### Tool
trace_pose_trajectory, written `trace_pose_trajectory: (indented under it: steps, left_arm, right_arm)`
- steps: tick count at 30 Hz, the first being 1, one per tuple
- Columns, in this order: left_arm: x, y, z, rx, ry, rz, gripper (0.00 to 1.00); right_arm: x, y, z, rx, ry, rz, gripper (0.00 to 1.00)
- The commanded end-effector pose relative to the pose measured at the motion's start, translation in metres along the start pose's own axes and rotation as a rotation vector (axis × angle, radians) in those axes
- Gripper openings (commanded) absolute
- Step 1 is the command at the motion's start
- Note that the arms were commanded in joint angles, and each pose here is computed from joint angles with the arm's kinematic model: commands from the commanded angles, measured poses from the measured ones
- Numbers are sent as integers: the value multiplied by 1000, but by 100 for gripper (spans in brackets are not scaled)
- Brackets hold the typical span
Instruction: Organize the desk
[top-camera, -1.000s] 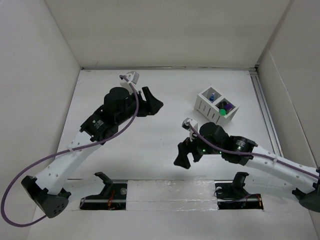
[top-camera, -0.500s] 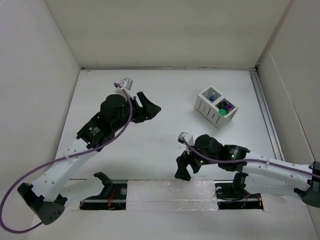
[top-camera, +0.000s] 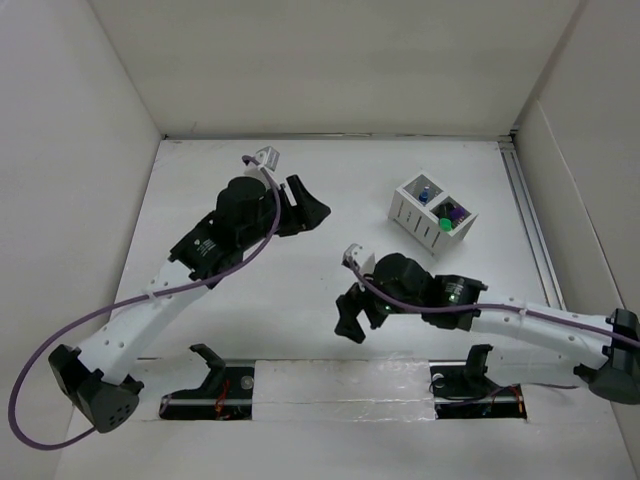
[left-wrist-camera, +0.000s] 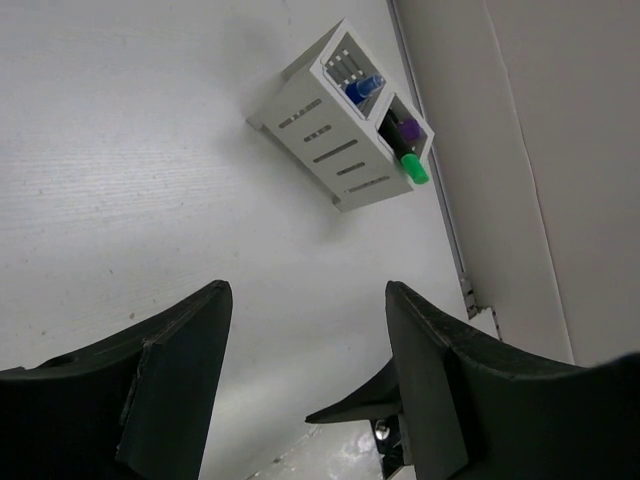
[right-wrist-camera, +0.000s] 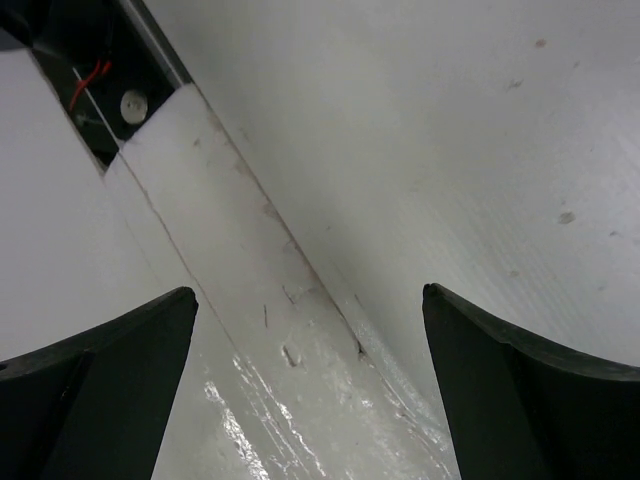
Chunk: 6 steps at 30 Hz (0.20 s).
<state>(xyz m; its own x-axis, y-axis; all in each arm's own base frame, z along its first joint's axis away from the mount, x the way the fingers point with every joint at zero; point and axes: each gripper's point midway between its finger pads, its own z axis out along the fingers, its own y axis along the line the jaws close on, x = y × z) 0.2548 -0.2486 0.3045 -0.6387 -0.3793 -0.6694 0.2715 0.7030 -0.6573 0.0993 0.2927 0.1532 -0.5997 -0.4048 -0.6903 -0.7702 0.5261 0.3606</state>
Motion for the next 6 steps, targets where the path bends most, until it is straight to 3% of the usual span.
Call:
trace_pose_trajectory:
  steps: [1, 6]
  left_arm:
    - [-37, -31, -9, 75, -93, 97, 59]
    - [-53, -35, -12, 66, -141, 187, 59]
  right_arm:
    - [-66, 8, -16, 53, -151, -75, 100]
    - [-117, 7, -25, 139, -243, -89, 100]
